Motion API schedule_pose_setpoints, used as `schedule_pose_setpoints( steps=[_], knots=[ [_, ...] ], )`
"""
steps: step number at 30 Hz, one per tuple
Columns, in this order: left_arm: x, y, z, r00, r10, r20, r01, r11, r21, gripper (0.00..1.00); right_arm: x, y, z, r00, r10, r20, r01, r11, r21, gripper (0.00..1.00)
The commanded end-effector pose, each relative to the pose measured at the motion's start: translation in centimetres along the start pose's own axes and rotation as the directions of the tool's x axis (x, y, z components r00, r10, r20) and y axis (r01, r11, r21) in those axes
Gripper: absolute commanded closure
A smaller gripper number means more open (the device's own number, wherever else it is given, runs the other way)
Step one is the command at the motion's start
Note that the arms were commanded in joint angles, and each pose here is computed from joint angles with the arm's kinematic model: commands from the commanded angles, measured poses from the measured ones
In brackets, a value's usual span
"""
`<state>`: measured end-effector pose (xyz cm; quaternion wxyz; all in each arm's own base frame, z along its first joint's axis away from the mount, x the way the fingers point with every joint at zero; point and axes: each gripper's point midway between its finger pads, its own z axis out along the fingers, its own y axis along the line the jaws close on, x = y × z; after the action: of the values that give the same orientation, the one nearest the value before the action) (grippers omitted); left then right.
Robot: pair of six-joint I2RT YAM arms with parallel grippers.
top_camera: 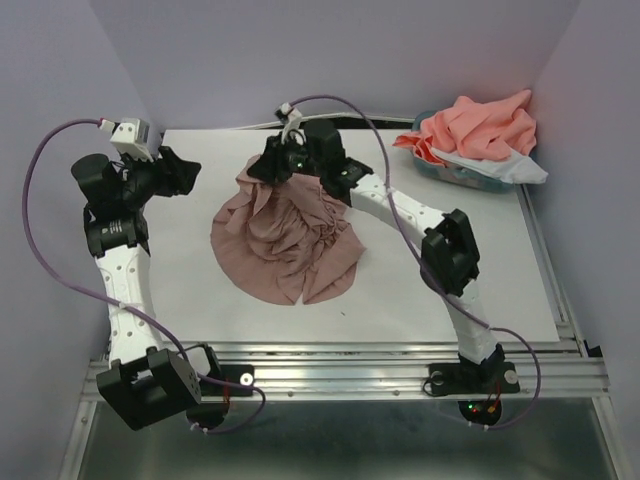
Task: Fold and stack the skirts
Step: Move the skirt to the center of the board, then flatten the skirt out
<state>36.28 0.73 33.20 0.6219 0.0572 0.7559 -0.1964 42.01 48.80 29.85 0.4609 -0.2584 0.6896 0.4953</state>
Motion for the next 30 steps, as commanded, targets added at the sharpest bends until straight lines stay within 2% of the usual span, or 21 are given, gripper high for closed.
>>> schedule_pose_setpoints(
  steps=[1,2,3,4,5,6,9,10,11,12,13,14,15,16,17,18,19,20,21,25,30],
  knots=[
    [-3.4,-1.8,-0.8,0.995,0.067,0.078,-0.071,0.996,0.048,0.23,8.9,2.5,3.4,0.978,0.116,-0.171,-0.124,0.991,-0.038,0.39],
    [-2.9,-1.6,-0.7,0.995,0.076,0.059,-0.079,0.996,0.042,0.23,9.6,2.4,3.2,0.977,0.111,-0.184,-0.120,0.992,-0.042,0.19],
    [-2.5,-1.2,-0.7,0.991,0.131,0.041,-0.132,0.991,0.034,0.22,9.0,2.6,2.8,0.980,0.095,-0.176,-0.104,0.994,-0.039,0.11],
    [-1.5,-0.9,-0.7,0.992,0.128,0.007,-0.129,0.991,0.030,0.22,8.9,1.5,2.0,0.979,0.097,-0.179,-0.101,0.995,-0.013,0.07],
    [-1.1,-0.6,-0.8,0.983,0.183,-0.006,-0.183,0.983,0.027,0.22,7.8,0.9,1.2,0.981,0.102,-0.164,-0.103,0.995,0.002,0.01],
    [-0.1,-0.7,-0.7,0.980,0.195,-0.039,-0.194,0.981,0.027,0.21,5.2,-1.0,-0.9,0.982,0.130,-0.138,-0.125,0.991,0.049,0.00],
    [1.4,-1.6,-0.1,0.947,0.305,-0.100,-0.304,0.952,0.032,0.21,0.4,-4.4,-5.7,0.974,0.217,-0.064,-0.211,0.973,0.095,0.00],
    [2.5,-4.2,0.6,0.911,0.394,-0.118,-0.382,0.917,0.112,0.20,-2.5,-4.6,-8.2,0.977,0.211,-0.013,-0.209,0.973,0.099,0.00],
    [3.1,-5.5,1.0,0.887,0.444,-0.126,-0.427,0.893,0.140,0.20,-3.4,-8.6,-11.5,0.968,0.251,0.029,-0.252,0.952,0.175,0.00],
    [3.7,-5.8,1.3,0.857,0.493,-0.152,-0.478,0.869,0.127,0.20,-4.2,-9.7,-13.6,0.964,0.261,0.049,-0.266,0.945,0.191,0.00],
    [4.6,-7.6,1.9,0.817,0.556,-0.152,-0.531,0.829,0.178,0.20,-4.7,-10.9,-15.6,0.960,0.270,0.069,-0.279,0.936,0.215,0.00],
    [5.9,-11.4,2.5,0.787,0.604,-0.127,-0.559,0.784,0.270,0.20,-5.1,-13.2,-19.3,0.956,0.274,0.103,-0.292,0.919,0.265,0.00],
    [7.0,-12.3,3.4,0.756,0.636,-0.154,-0.581,0.761,0.290,0.21,-4.8,-14.3,-21.0,0.955,0.278,0.108,-0.298,0.908,0.296,0.01],
    [8.1,-13.8,4.0,0.741,0.652,-0.159,-0.582,0.743,0.332,0.22,-4.5,-15.3,-22.6,0.954,0.279,0.113,-0.301,0.897,0.324,0.01],
    [9.5,-17.3,4.4,0.710,0.693,-0.128,-0.595,0.687,0.417,0.23,-4.0,-16.2,-24.1,0.952,0.283,0.119,-0.307,0.882,0.356,0.03],
    [10.5,-18.9,4.9,0.694,0.710,-0.124,-0.597,0.663,0.452,0.25,-3.2,-17.7,-26.7,0.950,0.282,0.133,-0.312,0.858,0.408,0.05],
    [12.8,-21.5,6.8,0.660,0.736,-0.150,-0.591,0.632,0.501,0.26,-2.3,-18.7,-28.9,0.945,0.293,0.142,-0.325,0.830,0.452,0.07],
    [12.9,-21.5,6.8,0.659,0.737,-0.152,-0.590,0.632,0.502,0.27,-2.0,-18.7,-29.0,0.943,0.304,0.137,-0.332,0.826,0.456,0.07],
    [14.7,-24.3,7.9,0.646,0.745,-0.166,-0.566,0.614,0.550,0.28,-1.5,-19.1,-30.6,0.945,0.296,0.141,-0.327,0.811,0.485,0.07],
    [19.8,-29.0,10.5,0.599,0.750,-0.279,-0.473,0.614,0.632,0.33,-0.5,-18.6,-32.8,0.965,0.242,0.105,-0.258,0.785,0.563,0.07],
    [24.7,-31.3,12.6,0.581,0.680,-0.448,-0.301,0.691,0.658,0.36,1.5,-18.3,-34.6,0.971,0.224,0.082,-0.225,0.753,0.618,0.06]
  ],
)
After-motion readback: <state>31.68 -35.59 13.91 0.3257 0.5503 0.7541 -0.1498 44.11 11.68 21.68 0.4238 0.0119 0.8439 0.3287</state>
